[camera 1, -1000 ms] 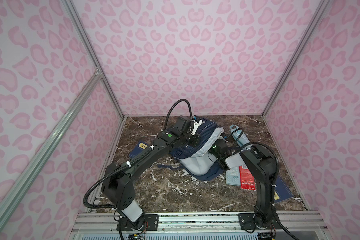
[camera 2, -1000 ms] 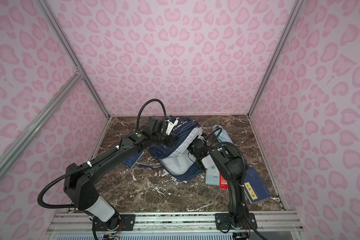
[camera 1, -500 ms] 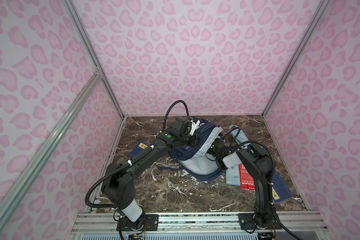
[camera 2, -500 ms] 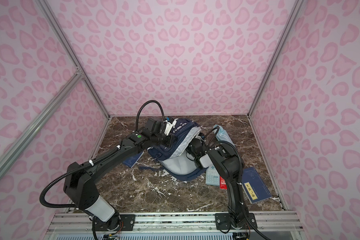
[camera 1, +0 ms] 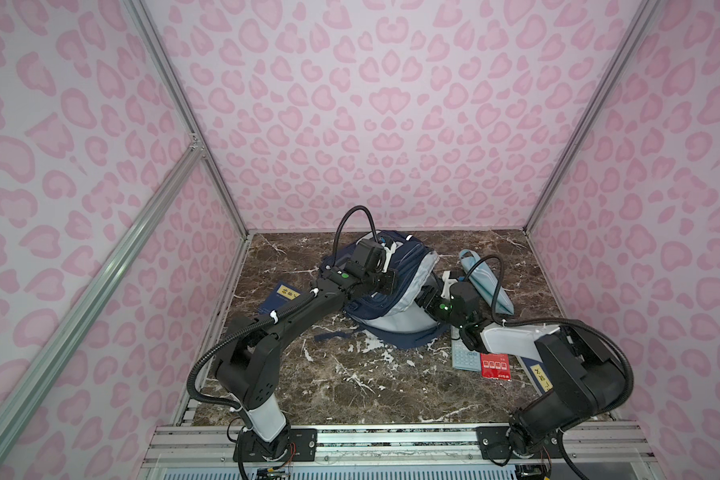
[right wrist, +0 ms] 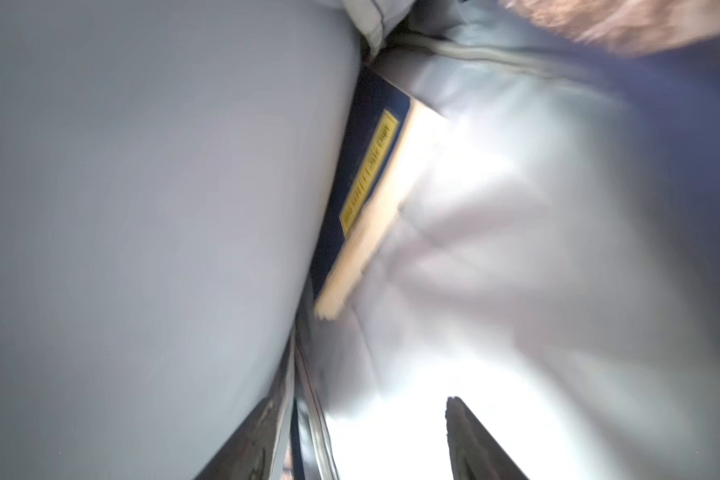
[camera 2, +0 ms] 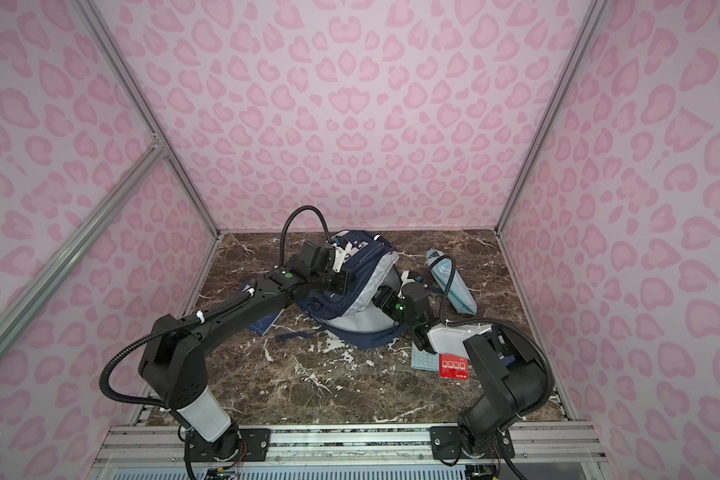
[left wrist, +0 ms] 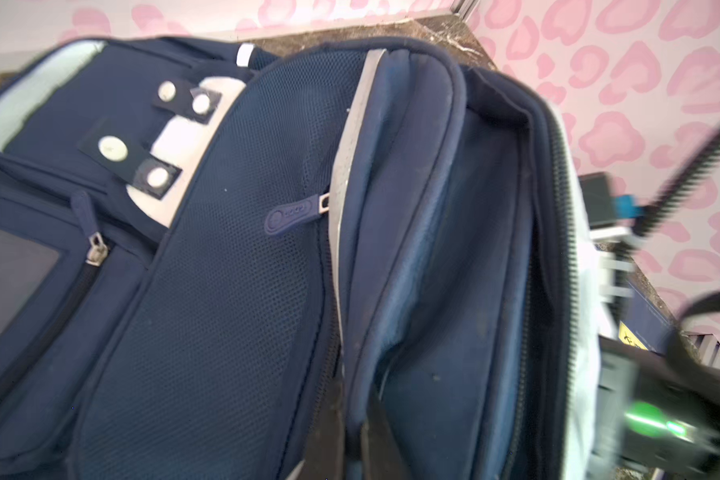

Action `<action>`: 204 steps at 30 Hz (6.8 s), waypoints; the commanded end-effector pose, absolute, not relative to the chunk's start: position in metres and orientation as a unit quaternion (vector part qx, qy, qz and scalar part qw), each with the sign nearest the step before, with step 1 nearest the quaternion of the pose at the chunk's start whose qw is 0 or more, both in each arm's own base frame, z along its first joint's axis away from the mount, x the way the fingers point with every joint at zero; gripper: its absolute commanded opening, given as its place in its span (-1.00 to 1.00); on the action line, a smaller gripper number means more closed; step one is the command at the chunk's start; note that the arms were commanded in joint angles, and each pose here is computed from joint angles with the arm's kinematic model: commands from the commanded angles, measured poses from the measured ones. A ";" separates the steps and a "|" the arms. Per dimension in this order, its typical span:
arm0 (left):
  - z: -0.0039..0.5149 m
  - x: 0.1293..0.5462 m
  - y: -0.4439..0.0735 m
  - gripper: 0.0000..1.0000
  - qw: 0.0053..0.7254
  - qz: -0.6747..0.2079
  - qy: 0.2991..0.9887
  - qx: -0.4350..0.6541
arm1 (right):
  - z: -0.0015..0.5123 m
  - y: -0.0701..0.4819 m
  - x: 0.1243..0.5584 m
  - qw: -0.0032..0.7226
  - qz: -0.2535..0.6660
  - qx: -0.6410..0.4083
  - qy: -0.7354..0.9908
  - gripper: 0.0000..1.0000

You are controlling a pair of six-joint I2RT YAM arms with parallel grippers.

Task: Pack the student bag

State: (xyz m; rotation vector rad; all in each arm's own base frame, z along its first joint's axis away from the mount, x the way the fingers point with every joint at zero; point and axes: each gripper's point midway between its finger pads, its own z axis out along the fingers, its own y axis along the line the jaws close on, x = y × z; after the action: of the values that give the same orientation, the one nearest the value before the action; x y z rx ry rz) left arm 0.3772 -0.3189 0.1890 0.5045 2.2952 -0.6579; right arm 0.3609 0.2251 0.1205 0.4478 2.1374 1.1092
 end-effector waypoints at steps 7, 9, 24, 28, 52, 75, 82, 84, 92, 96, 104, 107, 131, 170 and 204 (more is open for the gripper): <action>0.182 0.377 -0.327 0.00 0.351 -0.268 0.880 0.176 | 0.145 0.176 0.278 0.374 0.317 0.090 0.867 0.29; 0.183 0.375 -0.327 0.39 0.349 -0.272 0.881 0.169 | 0.156 0.165 0.269 0.392 0.303 0.083 0.865 0.31; 0.182 0.365 -0.149 1.00 0.385 -0.271 0.867 -0.161 | 0.231 0.269 0.315 0.396 0.302 -0.144 0.855 0.97; 0.147 0.353 -0.090 0.92 0.364 -0.296 0.840 -0.272 | 0.212 0.327 0.335 0.353 0.309 -0.183 0.864 0.97; 0.078 0.324 0.044 0.73 0.390 -0.166 0.789 -0.445 | 0.090 0.566 0.402 0.261 0.347 -0.351 0.830 0.32; 0.040 0.333 0.056 0.65 0.330 -0.103 0.827 -0.444 | 0.009 0.570 0.375 0.229 0.279 -0.365 0.858 0.07; 0.025 0.318 0.048 0.61 0.303 -0.113 0.833 -0.450 | 0.010 0.559 0.328 0.176 0.267 -0.395 0.861 -0.06; 0.025 0.309 0.043 0.60 0.301 -0.122 0.833 -0.449 | 0.013 0.548 0.320 0.161 0.256 -0.381 0.873 -0.08; 0.017 0.269 0.002 0.44 0.269 -0.152 0.856 -0.414 | 0.025 0.535 0.276 0.144 0.284 -0.364 0.875 -0.20; 0.023 0.253 0.000 0.45 0.269 -0.138 0.859 -0.413 | 0.039 0.521 0.277 0.161 0.272 -0.362 0.877 -0.20; 0.070 0.271 0.028 0.56 0.336 -0.110 0.838 -0.416 | 0.051 0.517 0.336 0.221 0.271 -0.334 0.875 0.51; 0.067 0.282 0.034 0.66 0.331 -0.127 0.832 -0.426 | 0.044 0.529 0.348 0.221 0.262 -0.346 0.873 0.59; 0.021 0.304 0.025 0.35 0.271 -0.196 0.843 -0.422 | 0.008 0.558 0.327 0.153 0.276 -0.389 0.866 0.09; 0.035 0.266 -0.004 0.22 0.280 -0.157 0.877 -0.358 | 0.023 0.489 0.276 0.113 0.321 -0.257 0.905 0.07; 0.028 0.255 -0.010 0.17 0.278 -0.173 0.874 -0.358 | 0.068 0.507 0.270 0.114 0.427 -0.219 0.870 -1.00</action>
State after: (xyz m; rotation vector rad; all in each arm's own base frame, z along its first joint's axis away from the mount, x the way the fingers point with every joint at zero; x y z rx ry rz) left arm 0.2559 -0.0068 0.0284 -0.9549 2.3437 -0.4406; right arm 0.2666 0.5019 0.0492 -0.6443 2.6266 1.1614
